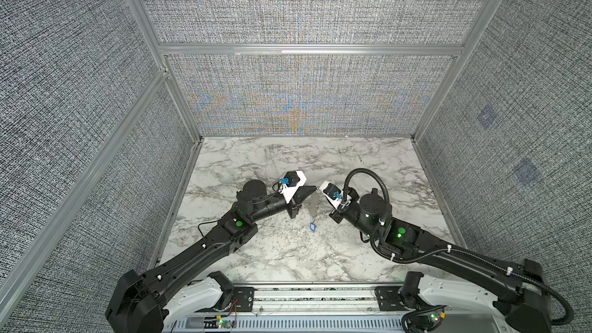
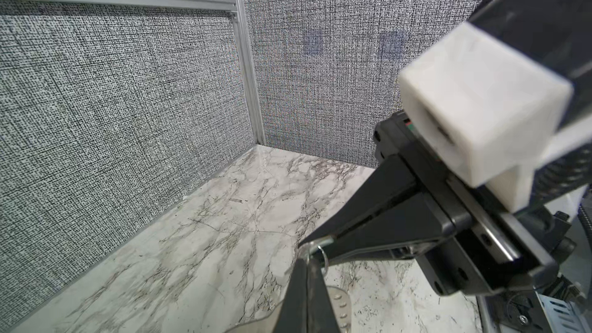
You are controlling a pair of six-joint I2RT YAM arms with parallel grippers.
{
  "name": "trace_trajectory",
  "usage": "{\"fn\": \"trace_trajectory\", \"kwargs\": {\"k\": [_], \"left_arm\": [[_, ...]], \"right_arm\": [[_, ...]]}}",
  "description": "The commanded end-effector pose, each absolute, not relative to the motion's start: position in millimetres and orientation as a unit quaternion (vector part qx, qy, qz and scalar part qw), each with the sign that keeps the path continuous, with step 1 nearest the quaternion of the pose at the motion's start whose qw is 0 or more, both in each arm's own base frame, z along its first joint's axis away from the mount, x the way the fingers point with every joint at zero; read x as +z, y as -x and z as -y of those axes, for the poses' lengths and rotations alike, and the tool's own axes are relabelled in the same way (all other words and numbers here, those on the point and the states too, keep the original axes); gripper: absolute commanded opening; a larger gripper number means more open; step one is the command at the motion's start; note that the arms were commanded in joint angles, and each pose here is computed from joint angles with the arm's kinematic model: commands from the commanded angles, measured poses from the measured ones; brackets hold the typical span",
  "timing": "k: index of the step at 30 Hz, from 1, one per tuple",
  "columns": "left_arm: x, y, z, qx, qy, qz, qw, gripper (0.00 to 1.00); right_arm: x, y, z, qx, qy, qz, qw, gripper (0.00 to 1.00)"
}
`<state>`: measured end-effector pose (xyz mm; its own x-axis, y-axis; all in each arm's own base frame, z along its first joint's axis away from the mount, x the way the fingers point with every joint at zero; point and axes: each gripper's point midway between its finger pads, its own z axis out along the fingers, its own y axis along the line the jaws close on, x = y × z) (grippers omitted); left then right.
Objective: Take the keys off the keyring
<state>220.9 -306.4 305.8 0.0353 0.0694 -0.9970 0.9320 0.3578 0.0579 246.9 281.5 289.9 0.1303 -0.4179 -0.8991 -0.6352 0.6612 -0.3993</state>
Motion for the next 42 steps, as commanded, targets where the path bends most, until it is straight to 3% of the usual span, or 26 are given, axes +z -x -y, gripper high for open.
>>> {"fn": "trace_trajectory", "kwargs": {"k": [1, 18, 26, 42], "left_arm": [[306.2, -216.8, 308.3, -0.365, -0.45, -0.576, 0.577, 0.0], [311.1, -203.5, 312.1, -0.378, -0.484, -0.554, 0.563, 0.0], [312.6, -187.3, 321.5, -0.425, -0.506, -0.537, 0.524, 0.0], [322.5, -186.5, 325.9, -0.453, -0.493, -0.522, 0.528, 0.0]], "right_arm": [[295.6, -246.7, -278.4, 0.073, 0.411, -0.65, 0.635, 0.0], [286.4, -243.6, -271.1, 0.091, 0.455, -0.667, 0.583, 0.0], [284.6, -244.4, -263.2, 0.09, 0.472, -0.657, 0.581, 0.0], [276.2, -239.8, -265.8, 0.098, 0.488, -0.642, 0.583, 0.0]]}}
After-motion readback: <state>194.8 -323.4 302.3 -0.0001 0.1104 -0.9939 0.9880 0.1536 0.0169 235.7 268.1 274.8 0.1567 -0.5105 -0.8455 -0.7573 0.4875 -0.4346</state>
